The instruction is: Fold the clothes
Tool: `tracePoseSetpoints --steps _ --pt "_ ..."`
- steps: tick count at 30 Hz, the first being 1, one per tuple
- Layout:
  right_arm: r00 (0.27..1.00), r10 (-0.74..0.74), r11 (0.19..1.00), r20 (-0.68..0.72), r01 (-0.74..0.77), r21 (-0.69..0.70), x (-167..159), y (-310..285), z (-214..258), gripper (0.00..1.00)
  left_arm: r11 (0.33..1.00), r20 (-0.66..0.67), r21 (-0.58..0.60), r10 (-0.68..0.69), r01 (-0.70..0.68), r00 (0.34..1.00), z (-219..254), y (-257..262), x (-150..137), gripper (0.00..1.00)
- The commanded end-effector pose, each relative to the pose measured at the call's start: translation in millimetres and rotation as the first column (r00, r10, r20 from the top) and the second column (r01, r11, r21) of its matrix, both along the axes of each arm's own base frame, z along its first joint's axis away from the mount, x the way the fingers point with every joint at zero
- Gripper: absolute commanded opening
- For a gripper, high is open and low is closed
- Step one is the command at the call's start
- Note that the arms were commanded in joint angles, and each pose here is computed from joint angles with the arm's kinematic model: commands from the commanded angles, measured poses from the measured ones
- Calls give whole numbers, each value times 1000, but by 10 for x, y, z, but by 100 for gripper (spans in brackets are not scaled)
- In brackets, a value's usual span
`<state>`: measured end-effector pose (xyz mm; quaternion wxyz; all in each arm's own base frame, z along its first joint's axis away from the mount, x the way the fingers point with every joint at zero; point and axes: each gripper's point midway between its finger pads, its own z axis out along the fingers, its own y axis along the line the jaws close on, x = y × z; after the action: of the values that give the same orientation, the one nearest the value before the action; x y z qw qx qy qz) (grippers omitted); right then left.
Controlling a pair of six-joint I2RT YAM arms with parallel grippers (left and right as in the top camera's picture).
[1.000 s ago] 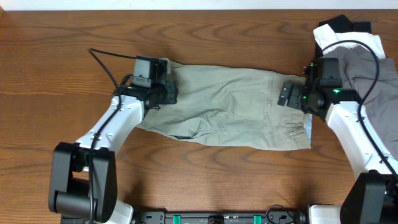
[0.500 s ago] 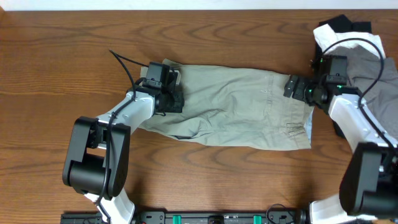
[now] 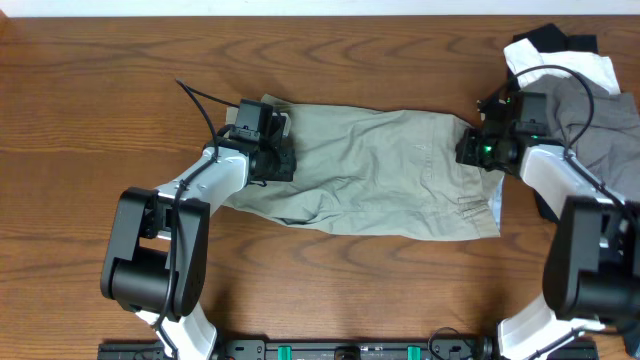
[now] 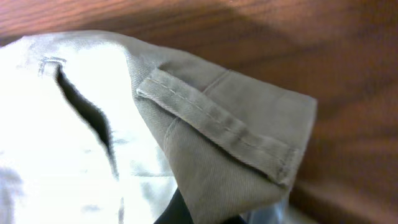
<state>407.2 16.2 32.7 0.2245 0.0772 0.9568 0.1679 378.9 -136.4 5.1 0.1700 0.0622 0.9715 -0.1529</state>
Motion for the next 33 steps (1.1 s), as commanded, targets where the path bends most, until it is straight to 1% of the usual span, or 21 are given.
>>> tracePoseSetpoints --steps 1,4,6,11,13,16,18,20,24,27,30,33 --pt "994 -35 999 108 33 22 15 -77 611 1 1000 -40 10 -13 13 999 -130 7 -68 43" --pt "990 -99 995 105 95 41 -172 -181 890 1 1000 -40 10 -13 14 999 -130 7 -68 43" --pt "990 -122 992 63 120 39 -335 -226 931 2 1000 -40 10 -13 14 999 -130 7 -68 43" --pt "970 -198 980 -139 190 -66 -774 -379 673 1 1000 -40 10 -13 13 999 -130 7 -68 43" --pt "953 -225 974 -202 215 -73 -891 -383 582 1 1000 -41 9 -13 14 999 -130 7 -69 43" --pt "935 -242 970 -260 231 -72 -991 -367 481 3 1000 -43 10 -13 13 999 -133 9 -75 43" --pt "926 -258 966 -275 243 -89 -1012 -397 432 4 1000 -47 11 -13 14 999 -136 11 -84 43" --pt "907 -315 948 -278 286 -143 -1014 -506 386 3 1000 -51 12 -13 14 999 -139 12 -92 43" --pt "902 -376 914 -210 325 -242 -894 -725 364 3 1000 -55 13 -13 14 998 -143 15 -101 43" --pt "878 -448 873 -171 388 -296 -834 -875 347 9 1000 -55 13 -13 14 998 -142 15 -101 43" --pt "880 -455 868 -139 402 -292 -715 -904 312 14 1000 -55 13 -13 14 998 -142 15 -101 43" --pt "881 -454 868 -132 404 -289 -643 -915 241 16 1000 -55 13 -13 14 998 -142 15 -101 43"
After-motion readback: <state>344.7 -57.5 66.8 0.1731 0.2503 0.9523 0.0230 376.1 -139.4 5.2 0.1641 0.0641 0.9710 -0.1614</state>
